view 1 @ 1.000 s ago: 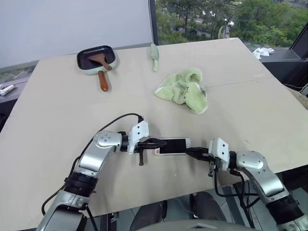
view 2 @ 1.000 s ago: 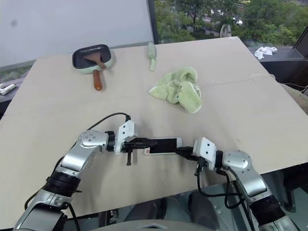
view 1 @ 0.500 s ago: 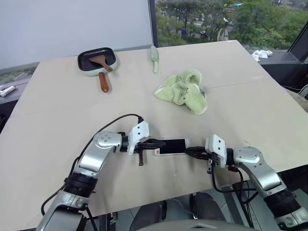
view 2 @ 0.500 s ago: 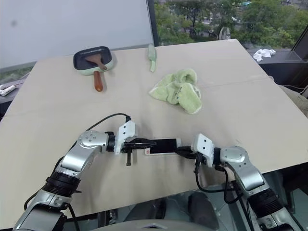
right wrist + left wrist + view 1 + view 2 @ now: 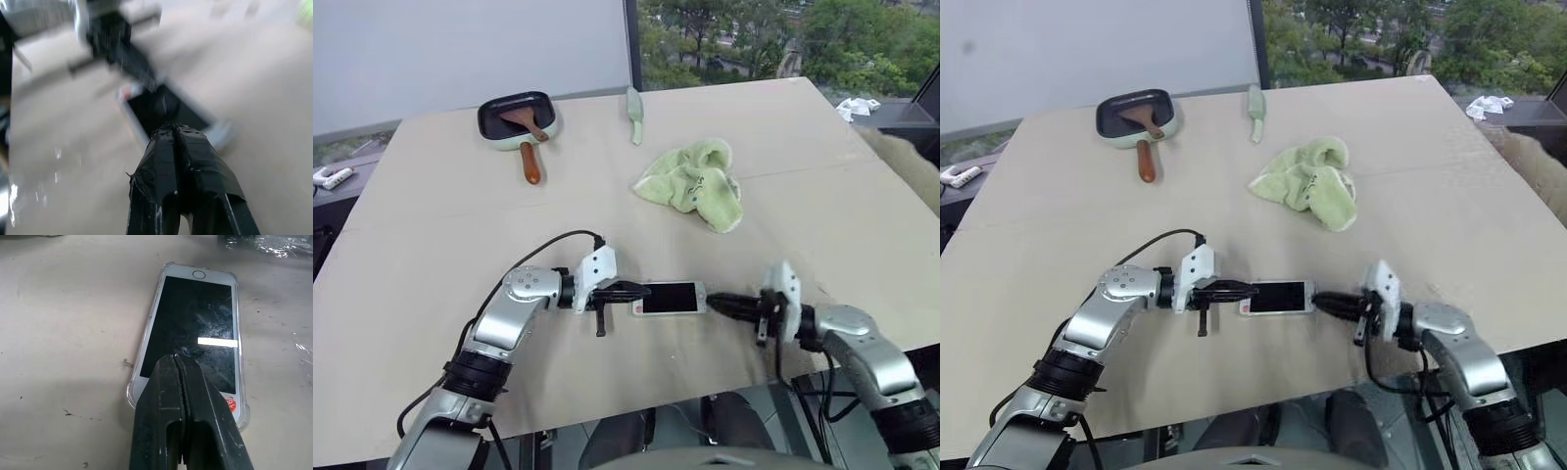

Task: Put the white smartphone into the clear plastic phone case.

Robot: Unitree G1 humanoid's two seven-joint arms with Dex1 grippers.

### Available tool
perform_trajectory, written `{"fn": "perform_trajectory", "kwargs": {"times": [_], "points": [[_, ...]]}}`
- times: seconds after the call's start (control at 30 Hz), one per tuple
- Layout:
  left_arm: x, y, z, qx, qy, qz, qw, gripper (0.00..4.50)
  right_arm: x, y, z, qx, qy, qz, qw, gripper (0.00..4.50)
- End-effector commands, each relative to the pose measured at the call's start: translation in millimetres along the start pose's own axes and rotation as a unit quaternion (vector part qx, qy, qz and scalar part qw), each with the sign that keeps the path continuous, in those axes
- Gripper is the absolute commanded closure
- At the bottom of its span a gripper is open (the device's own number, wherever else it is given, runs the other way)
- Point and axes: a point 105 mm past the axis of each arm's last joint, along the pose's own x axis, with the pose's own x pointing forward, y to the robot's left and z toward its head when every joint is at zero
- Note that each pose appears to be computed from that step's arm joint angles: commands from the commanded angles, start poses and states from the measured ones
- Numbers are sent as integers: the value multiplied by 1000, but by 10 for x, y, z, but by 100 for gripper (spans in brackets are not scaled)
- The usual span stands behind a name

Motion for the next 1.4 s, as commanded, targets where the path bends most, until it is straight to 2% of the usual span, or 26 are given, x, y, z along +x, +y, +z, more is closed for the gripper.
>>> {"fn": "perform_trajectory", "kwargs": {"times": [0.03, 0.23, 0.37, 0.57, 0.7, 1.03, 1.23, 1.4], "points": [[25, -19, -4, 3, 2, 2, 1000, 450, -18, 7, 102, -38, 22, 4, 999, 446], [49, -19, 10, 4, -2, 1, 1000, 450, 167, 32, 12, -114, 122, 27, 986, 446], [62, -24, 24, 6, -5, 2, 1000, 450, 293, 87, 7, -119, 137, 45, 982, 446], [39, -15, 74, 14, -7, 7, 1000, 450, 215, 62, -208, -145, 253, 61, 955, 446], [46, 6, 163, 26, -17, 16, 999, 450, 124, 96, -298, -121, 326, 80, 934, 446], [69, -8, 229, 33, -27, 27, 999, 450, 187, 8, -406, -135, 426, 100, 889, 446], [107, -12, 232, 31, -34, 31, 998, 450, 291, -152, -429, -154, 456, 75, 873, 446], [115, -35, 214, 28, -35, 31, 999, 450, 216, -292, -447, -172, 483, 57, 857, 446]]}}
